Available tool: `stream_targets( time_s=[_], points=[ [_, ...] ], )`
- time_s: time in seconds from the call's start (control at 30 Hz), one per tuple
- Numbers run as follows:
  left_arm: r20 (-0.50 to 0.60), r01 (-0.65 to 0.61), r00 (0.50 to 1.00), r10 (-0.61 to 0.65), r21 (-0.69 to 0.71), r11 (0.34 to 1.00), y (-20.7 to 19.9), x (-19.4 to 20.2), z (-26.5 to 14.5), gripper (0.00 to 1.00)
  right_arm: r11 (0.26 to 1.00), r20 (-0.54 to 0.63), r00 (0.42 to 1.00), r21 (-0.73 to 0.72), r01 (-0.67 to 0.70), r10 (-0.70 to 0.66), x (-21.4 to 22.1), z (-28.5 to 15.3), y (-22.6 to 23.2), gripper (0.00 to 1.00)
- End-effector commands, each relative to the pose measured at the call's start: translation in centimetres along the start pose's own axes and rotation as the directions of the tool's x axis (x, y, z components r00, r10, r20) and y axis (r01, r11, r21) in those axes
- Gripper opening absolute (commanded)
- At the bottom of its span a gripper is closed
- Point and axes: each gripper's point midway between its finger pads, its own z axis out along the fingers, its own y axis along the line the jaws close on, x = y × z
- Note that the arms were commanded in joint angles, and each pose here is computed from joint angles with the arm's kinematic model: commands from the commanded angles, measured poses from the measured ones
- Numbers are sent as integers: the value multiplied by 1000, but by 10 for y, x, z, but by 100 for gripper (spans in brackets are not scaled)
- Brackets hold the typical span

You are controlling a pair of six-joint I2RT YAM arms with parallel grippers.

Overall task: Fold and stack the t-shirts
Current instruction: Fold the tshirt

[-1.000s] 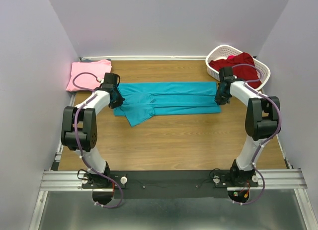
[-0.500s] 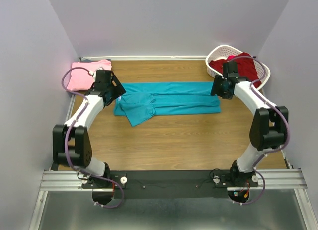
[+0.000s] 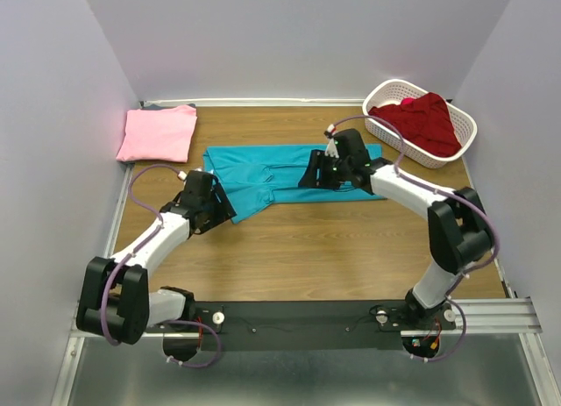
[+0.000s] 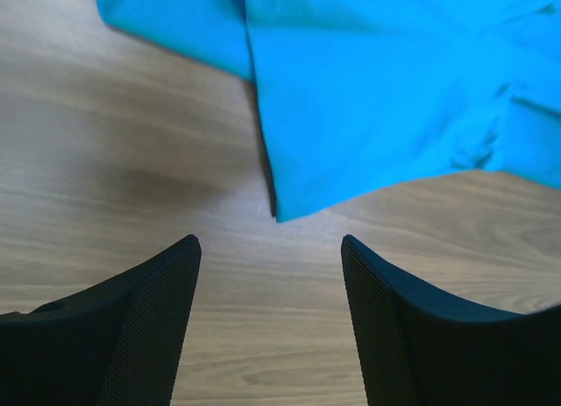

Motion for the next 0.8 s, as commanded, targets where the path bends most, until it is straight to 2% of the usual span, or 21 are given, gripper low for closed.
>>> stream_targets(
  time_s=[0.0,0.1,0.27,0.77],
  points=[
    [-28,26,999,-24,58,998,-16,9,7,72,986,-42,998,-157,-56,50,14,26,33,63],
    [-72,13,997,-10,36,999,-16,21,21,69,979,-77,995,-189,-71,57,25,44,39,60],
    [-104,8,995,-7,8,1000,-13,28,33,58,970,-117,991,-229,-86,60,37,66,47,59],
    [-133,-4,991,0,-30,1000,-7,34,45,31,951,-208,976,-283,-123,64,57,106,65,54]
  ],
)
